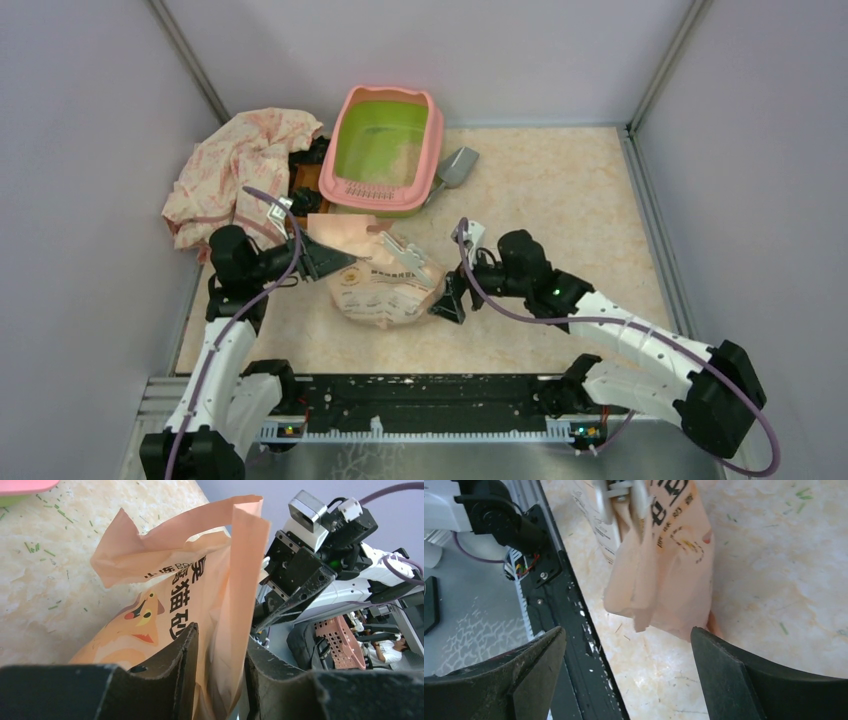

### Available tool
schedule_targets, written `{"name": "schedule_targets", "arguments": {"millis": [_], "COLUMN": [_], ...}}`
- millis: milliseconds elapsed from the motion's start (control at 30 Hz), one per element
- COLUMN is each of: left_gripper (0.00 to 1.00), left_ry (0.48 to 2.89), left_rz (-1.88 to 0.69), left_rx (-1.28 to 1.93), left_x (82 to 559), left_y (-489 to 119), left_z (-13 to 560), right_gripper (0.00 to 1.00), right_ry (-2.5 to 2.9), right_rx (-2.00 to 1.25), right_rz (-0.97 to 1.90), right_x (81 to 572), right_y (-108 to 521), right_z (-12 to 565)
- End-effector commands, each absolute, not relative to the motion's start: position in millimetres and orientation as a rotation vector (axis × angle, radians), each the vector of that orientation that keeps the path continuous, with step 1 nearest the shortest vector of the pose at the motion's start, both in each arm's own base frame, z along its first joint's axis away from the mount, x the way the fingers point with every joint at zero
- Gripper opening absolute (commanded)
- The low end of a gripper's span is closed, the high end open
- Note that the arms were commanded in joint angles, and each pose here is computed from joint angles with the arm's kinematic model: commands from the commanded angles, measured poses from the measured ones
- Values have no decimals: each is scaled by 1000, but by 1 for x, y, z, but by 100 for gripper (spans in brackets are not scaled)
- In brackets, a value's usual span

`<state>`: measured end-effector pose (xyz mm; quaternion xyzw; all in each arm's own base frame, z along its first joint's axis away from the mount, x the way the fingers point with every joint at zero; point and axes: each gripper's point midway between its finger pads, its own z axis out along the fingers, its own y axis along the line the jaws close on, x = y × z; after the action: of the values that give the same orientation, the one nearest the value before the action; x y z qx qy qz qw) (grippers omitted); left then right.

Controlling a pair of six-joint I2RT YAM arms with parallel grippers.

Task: Fill the litter box with clean litter
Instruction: Clamp the cat litter bag at the center of the board, then move the cat litter bag to the center of the board.

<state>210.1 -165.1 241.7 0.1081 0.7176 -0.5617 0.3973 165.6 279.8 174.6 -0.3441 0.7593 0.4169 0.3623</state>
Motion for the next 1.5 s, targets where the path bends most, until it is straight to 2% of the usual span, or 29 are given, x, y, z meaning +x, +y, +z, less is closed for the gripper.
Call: {"name": "schedule_targets", "arguments": {"millis": [0,267,400,500,567,600,700,733,833,967,1267,1467], "left_gripper": [37,34,33,30,25,22,13,11,5,0,0,0], "left_ry": [1809,1822,1834,1837,1838,1839,1843,1842,1834,1808,1689,1679], "left_rz": [-1383,-1374,-1357,-1355,-1353,-1352,-1354,-1355,-1359,-1365,-1445,-1464], "left_rx": [283,284,290,289,286,284,281,281,286,300,426,477], "left_x": [214,219,220,220,221,221,222,222,222,223,219,226], "left_y": [-163,-163,-162,-162,-162,-162,-162,-162,-163,-164,-195,-225], "left_z": [246,246,244,242,241,241,240,240,241,248,278,281], "right_gripper": [94,98,93,77,63,55,20,12,0,0,0,0], "right_ry": [1675,1665,1673,1680,1677,1670,1645,1636,1604,1567,1466,1449], "right_rx": [-861,-803,-782,-794,-797,-800,-792,-790,-771,-749,-710,-687], "right_rz": [1168,1139,1118,1107,1097,1096,1098,1100,1101,1057,710,643], "right_x": [170,191,195,193,191,190,189,188,187,189,194,199], "right_y": [306,334,336,337,337,337,336,336,334,329,307,293], "right_z": [223,198,183,176,174,175,180,181,187,197,219,214]}}
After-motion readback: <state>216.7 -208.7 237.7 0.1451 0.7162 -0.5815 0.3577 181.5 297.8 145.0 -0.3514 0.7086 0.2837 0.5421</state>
